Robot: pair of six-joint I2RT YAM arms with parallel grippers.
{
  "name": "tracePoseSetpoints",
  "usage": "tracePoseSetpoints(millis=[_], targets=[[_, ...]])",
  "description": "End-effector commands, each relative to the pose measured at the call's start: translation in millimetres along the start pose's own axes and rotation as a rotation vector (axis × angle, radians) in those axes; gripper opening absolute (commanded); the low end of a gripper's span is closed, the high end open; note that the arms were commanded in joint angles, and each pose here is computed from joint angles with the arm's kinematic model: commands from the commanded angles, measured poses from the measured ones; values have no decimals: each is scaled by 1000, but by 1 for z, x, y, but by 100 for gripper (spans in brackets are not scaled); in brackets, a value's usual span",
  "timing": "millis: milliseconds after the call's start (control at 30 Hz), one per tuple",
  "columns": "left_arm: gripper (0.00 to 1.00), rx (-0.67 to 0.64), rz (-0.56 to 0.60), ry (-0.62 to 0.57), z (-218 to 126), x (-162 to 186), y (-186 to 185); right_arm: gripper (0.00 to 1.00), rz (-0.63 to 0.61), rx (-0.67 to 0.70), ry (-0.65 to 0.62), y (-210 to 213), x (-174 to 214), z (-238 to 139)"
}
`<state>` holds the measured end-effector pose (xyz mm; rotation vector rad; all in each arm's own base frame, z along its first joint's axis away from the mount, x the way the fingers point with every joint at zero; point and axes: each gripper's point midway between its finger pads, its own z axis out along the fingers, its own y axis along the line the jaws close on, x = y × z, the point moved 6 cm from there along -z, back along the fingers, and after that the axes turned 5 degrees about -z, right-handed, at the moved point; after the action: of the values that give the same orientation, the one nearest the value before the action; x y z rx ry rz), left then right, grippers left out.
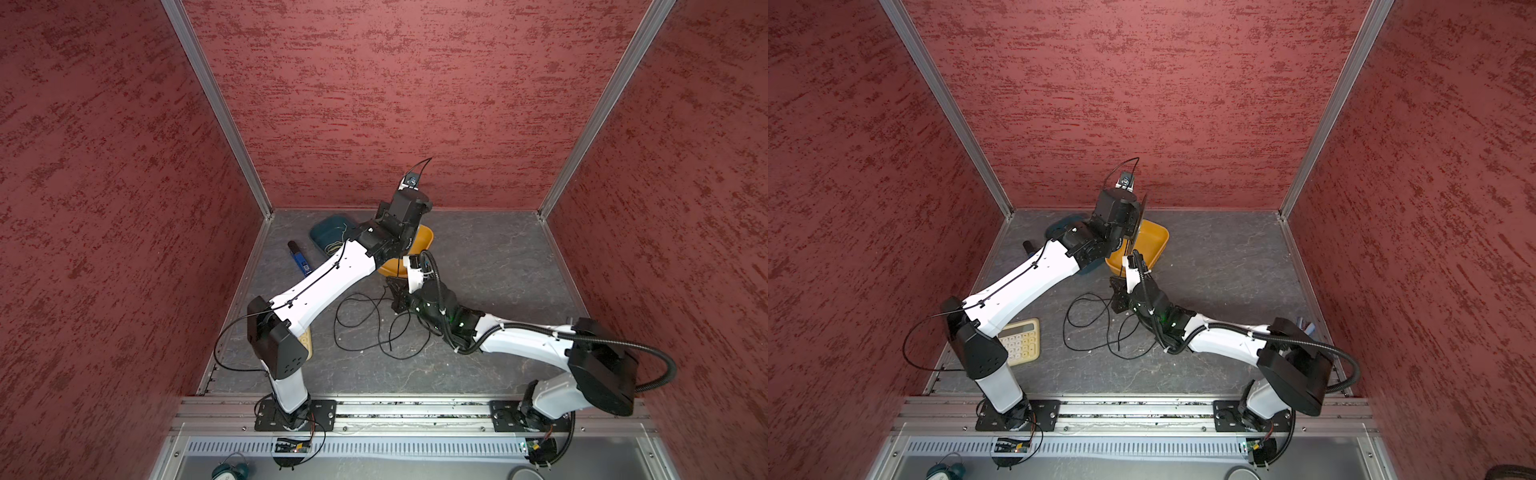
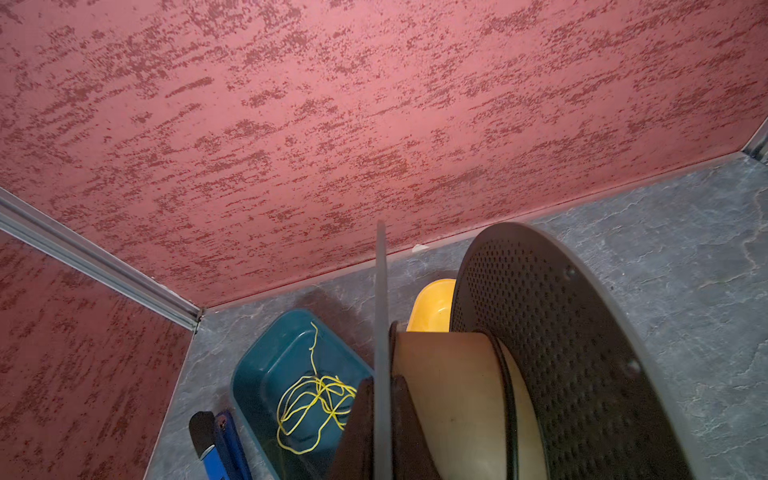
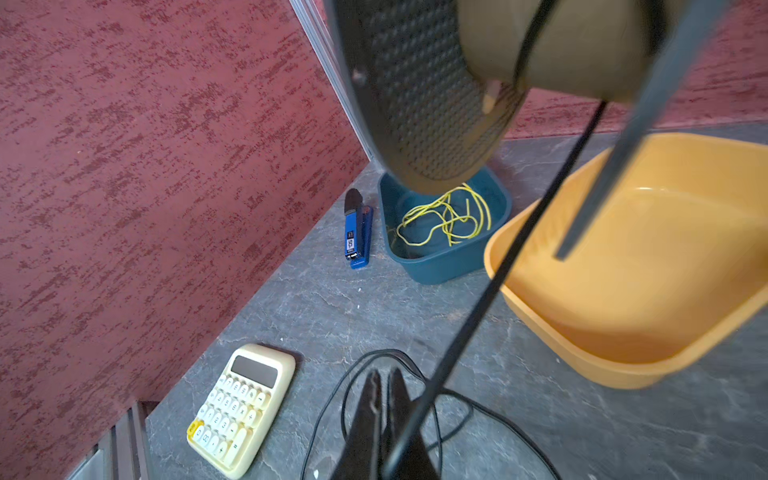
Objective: Wrap the cables
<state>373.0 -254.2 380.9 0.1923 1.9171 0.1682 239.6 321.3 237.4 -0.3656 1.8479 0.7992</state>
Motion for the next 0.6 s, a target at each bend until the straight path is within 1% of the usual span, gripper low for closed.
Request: tracePoseSetpoints(millis=[0,133,267,333,567], targets=[[0,-86,-103,-150,-8,-31,15,0,-77,35,103,9,-2,-27],[0,-85,-33,-139,-10,-18,4,0,-158,107,116,1,-25,-50],[0,-59,-17,-89,-11,-4,-3,0,-208,207,134,-14,-48,-66],[0,-42,-18,-71,-12,2,-6,0,-228,256,121,-22,-60,-73],[0,7,8,-35,-17,15,-15,0,-262,360,63,-45,-92,-89]])
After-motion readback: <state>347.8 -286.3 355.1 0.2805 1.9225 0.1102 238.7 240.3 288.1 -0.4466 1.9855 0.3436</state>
